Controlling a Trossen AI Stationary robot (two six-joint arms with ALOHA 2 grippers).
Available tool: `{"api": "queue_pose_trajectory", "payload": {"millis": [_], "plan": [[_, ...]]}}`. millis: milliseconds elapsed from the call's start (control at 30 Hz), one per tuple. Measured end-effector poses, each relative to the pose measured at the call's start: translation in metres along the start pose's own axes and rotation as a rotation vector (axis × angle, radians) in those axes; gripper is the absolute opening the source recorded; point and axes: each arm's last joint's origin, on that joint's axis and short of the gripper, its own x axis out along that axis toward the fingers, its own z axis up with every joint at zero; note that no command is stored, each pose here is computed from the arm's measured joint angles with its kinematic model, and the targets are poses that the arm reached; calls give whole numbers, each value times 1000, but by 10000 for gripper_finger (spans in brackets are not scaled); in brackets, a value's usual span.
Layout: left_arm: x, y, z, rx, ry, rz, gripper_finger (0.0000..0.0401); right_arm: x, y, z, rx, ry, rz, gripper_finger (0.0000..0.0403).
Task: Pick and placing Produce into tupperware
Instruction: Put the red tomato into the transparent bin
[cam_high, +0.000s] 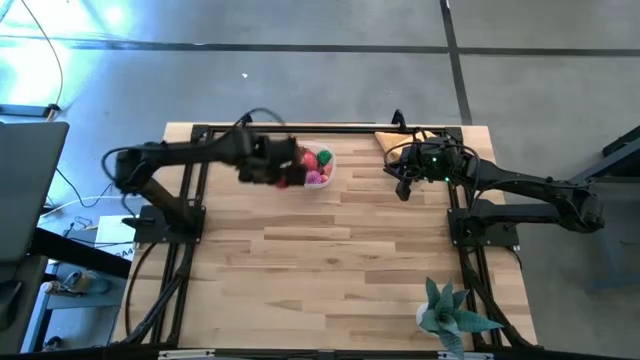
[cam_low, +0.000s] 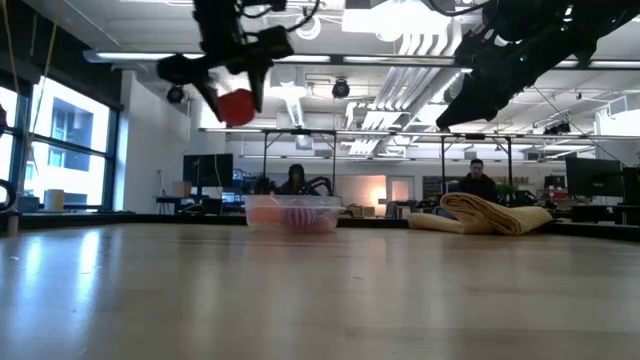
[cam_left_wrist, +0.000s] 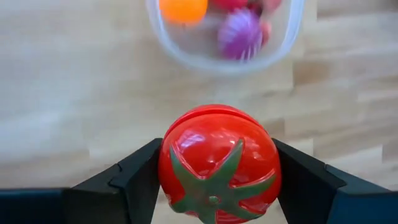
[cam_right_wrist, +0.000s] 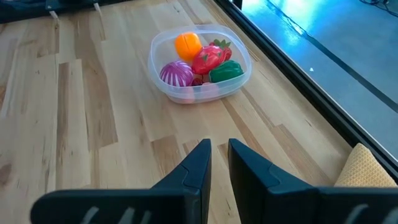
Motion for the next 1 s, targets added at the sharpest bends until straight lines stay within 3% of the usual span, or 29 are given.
{"api": "queue_pose_trajectory", "payload": {"millis": [233,433,1000], "plan": [[12,-28,62,42,-3,54,250,0,0,0,0,0,0,44],[40,-47,91,34,45,121,250,0,0,0,1,0,0,44],[91,-52,95,-81,161,241,250,0,0,0,0,0,0,44]]}}
